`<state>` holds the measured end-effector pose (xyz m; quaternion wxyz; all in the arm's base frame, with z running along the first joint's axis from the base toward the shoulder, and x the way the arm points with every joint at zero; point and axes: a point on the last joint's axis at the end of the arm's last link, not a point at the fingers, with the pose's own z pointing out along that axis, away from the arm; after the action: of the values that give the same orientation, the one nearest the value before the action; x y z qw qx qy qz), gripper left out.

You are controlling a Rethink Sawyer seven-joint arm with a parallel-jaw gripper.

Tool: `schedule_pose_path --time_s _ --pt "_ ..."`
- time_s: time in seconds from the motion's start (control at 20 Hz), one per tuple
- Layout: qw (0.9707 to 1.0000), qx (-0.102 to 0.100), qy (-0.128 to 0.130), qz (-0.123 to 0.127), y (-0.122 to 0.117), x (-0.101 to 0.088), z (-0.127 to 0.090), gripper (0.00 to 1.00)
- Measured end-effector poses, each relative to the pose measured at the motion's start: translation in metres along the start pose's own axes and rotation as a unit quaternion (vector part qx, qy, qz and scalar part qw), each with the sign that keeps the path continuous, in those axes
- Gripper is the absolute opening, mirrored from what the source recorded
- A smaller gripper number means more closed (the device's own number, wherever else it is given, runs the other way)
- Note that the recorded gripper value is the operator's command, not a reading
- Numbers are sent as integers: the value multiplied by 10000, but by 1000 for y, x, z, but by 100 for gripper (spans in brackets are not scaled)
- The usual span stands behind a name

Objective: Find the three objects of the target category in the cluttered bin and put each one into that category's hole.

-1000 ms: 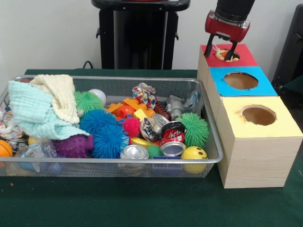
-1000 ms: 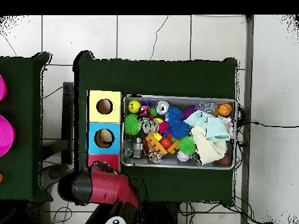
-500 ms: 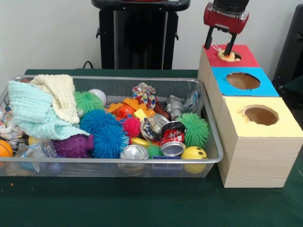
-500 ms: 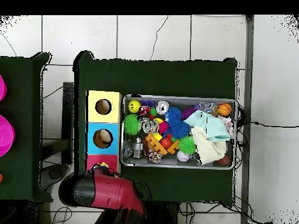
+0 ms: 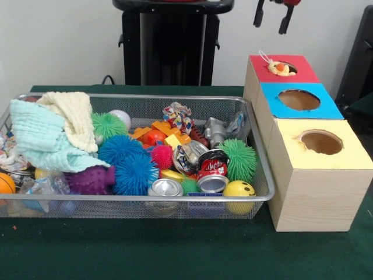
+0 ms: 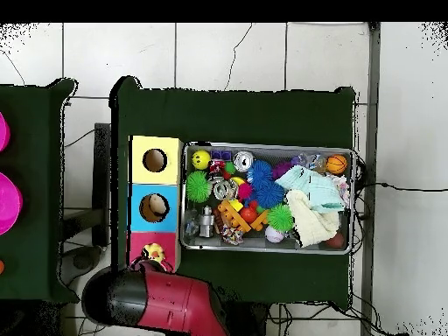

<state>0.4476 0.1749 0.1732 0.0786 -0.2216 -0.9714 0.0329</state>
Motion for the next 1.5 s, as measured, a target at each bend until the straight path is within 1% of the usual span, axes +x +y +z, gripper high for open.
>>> schedule_pose_path --time_s 0.05,0.1,0.3,0.4,0.55,0.8,1.25,1.3,1.4,1.5 --pt "10000 -59 -37 70 -4 -5 -7 100" --pt "9999 -76 -50 103 -6 -8 -9 100" --pt "9997 -92 -39 232 -15 -17 -9 100" --pt "9995 -71 -18 312 -21 -23 -3 100" --pt "9994 -36 -30 353 -24 -27 7 100" --pt "9995 -11 -117 297 -20 -30 24 100" --pt "9995 51 -268 147 -10 -25 48 100" --pt "9994 66 -320 109 -8 -24 56 100" --pt "9993 78 -362 82 -7 -23 63 100" --pt "9990 94 -429 43 -5 -21 74 100"
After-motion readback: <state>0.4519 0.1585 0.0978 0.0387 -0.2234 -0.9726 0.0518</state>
